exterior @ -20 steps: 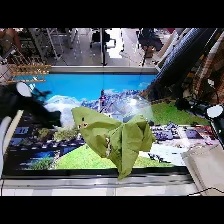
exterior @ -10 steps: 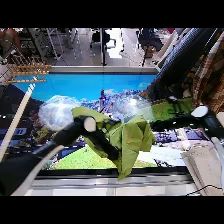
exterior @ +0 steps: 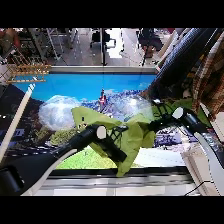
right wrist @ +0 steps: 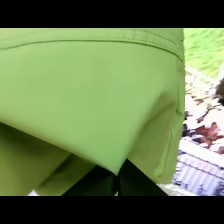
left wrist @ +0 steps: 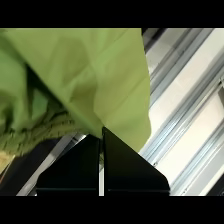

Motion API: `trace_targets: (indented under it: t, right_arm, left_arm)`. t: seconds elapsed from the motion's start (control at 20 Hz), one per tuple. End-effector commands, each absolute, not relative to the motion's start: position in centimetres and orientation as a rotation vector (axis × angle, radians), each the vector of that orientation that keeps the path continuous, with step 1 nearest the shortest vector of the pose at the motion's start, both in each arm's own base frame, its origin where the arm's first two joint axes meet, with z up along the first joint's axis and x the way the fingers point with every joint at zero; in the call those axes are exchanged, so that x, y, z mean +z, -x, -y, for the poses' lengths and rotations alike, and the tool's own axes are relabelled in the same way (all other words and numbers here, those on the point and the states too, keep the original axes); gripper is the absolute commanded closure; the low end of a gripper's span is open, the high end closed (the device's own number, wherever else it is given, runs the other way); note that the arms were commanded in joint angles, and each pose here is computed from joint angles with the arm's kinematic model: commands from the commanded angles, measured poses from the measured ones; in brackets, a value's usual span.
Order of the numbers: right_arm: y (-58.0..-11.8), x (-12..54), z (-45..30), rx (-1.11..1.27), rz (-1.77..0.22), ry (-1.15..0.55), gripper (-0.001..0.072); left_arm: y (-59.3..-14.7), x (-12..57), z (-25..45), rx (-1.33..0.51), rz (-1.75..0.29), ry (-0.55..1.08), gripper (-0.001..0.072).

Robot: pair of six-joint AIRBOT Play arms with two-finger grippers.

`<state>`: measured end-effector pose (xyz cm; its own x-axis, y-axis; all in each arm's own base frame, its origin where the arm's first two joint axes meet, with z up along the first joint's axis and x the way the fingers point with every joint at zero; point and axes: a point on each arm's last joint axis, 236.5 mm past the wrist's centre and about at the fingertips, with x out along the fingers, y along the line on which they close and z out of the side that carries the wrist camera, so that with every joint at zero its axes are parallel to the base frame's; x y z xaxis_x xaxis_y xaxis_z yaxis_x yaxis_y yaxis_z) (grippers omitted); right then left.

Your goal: Fold the clothes and pants, and hang the long-sleeved shirts on hangers.

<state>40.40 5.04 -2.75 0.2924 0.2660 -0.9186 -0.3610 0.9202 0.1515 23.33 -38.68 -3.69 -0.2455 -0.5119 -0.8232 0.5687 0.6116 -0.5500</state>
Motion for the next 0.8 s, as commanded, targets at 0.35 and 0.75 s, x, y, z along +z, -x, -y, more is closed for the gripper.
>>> trace_targets:
  t: [0.35, 0.75]
  right_arm:
    - [-28.4, 37.2, -7.7, 0.378, -0.301, 0.329, 0.0701]
    - [-14.0, 58.8, -12.2, 0.523, 0.467, 0.246, 0.0702]
  left_arm:
    - [-28.8, 32.6, 23.6, -0.981, -0.714, -0.034, 0.0706]
    - [-17.8, 56.0, 15.4, -0.706, 0.168, -0.084, 0.0707]
